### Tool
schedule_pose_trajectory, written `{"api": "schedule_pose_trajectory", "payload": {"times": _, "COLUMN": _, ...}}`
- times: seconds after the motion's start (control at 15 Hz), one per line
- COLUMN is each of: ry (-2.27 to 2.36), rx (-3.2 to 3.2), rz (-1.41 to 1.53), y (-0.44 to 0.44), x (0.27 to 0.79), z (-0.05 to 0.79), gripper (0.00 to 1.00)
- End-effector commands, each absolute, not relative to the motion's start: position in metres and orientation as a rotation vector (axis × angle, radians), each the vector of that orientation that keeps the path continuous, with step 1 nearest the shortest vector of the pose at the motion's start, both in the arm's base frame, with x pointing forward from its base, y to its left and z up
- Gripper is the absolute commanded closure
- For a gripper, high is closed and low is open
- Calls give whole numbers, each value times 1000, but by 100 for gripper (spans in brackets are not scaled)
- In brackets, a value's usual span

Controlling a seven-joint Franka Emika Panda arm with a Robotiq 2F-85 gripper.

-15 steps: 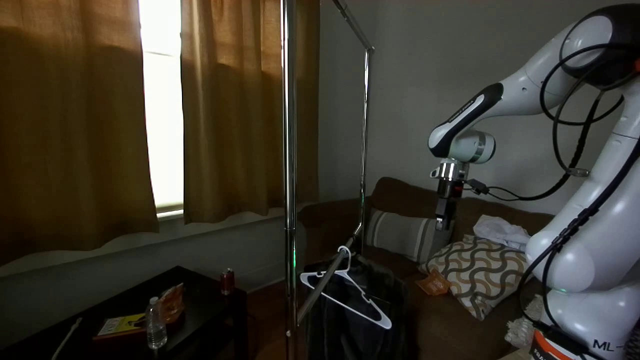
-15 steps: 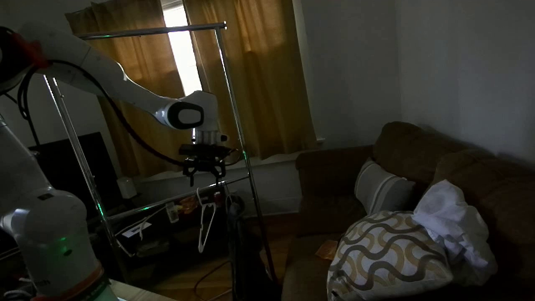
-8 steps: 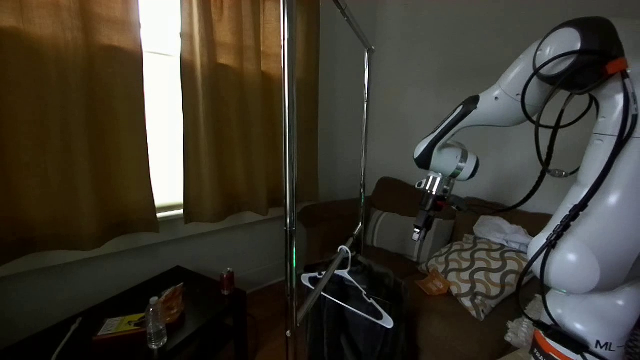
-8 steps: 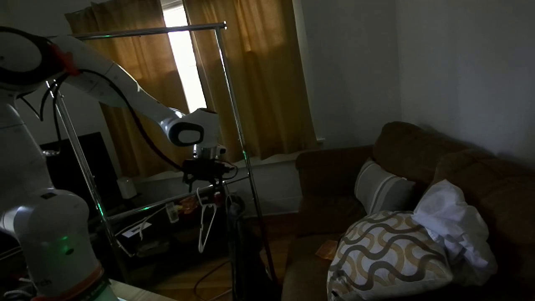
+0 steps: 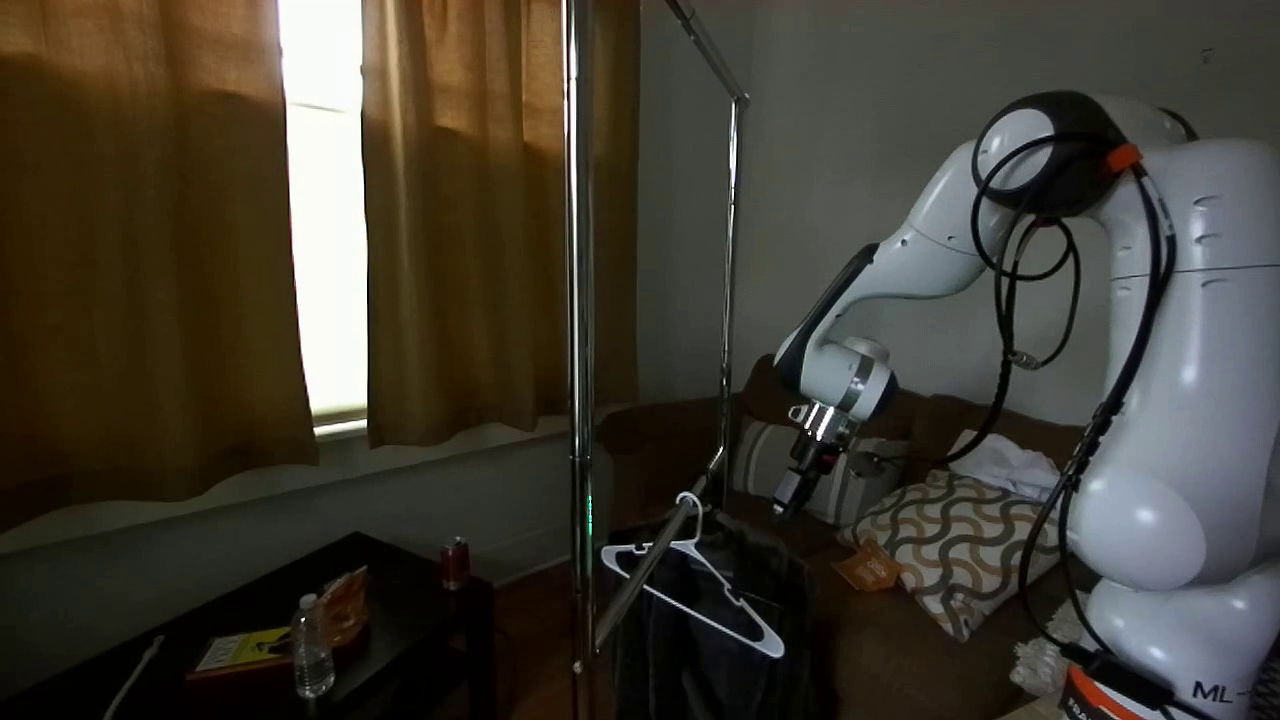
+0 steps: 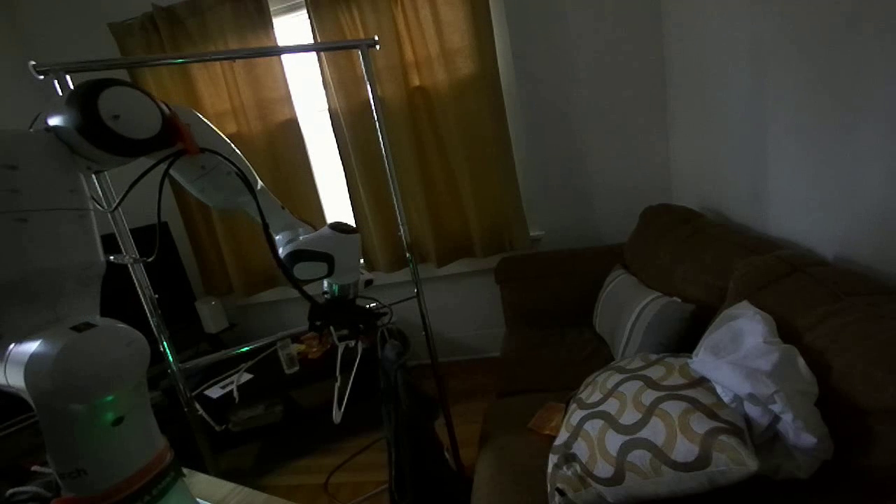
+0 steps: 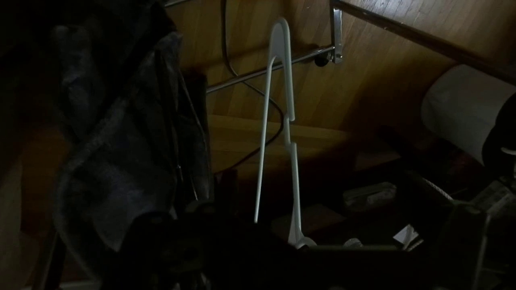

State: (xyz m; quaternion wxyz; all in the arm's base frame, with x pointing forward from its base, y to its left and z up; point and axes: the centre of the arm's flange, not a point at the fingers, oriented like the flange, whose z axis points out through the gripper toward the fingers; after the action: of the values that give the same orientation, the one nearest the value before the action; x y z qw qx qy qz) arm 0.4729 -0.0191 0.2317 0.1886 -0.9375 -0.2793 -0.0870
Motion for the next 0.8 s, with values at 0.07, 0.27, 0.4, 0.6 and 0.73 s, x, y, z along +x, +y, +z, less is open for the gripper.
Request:
{"api": "schedule_pose_trajectory", "payload": {"times": 0.07, "ry": -785, "rx": -2637, "rz": -247, "y": -19, "x": 475, "z": 232, "gripper": 0}}
{"api": "schedule_pose_trajectory", "payload": {"times": 0.27, "ry": -774, "rx": -2643, "rz": -264, "y": -24, "x": 476, "z": 237, "gripper": 0}}
{"api": "schedule_pose_trajectory", "payload": {"times": 0.4, "ry": -755, "rx": -2617, "rz": -290, "y": -14, "x": 483, "z": 216, "gripper": 0}}
{"api": "schedule_pose_trajectory", "payload": {"times": 0.6, "ry": -741, "rx": -2551, "rz": -345, "y": 11, "x": 491, "z": 188, "gripper": 0}}
{"api": "schedule_pose_trajectory", "payload": {"times": 0.73, "ry": -745, "rx": -2523, "rz": -378, "y": 25, "x": 495, "z": 171, "gripper": 0}}
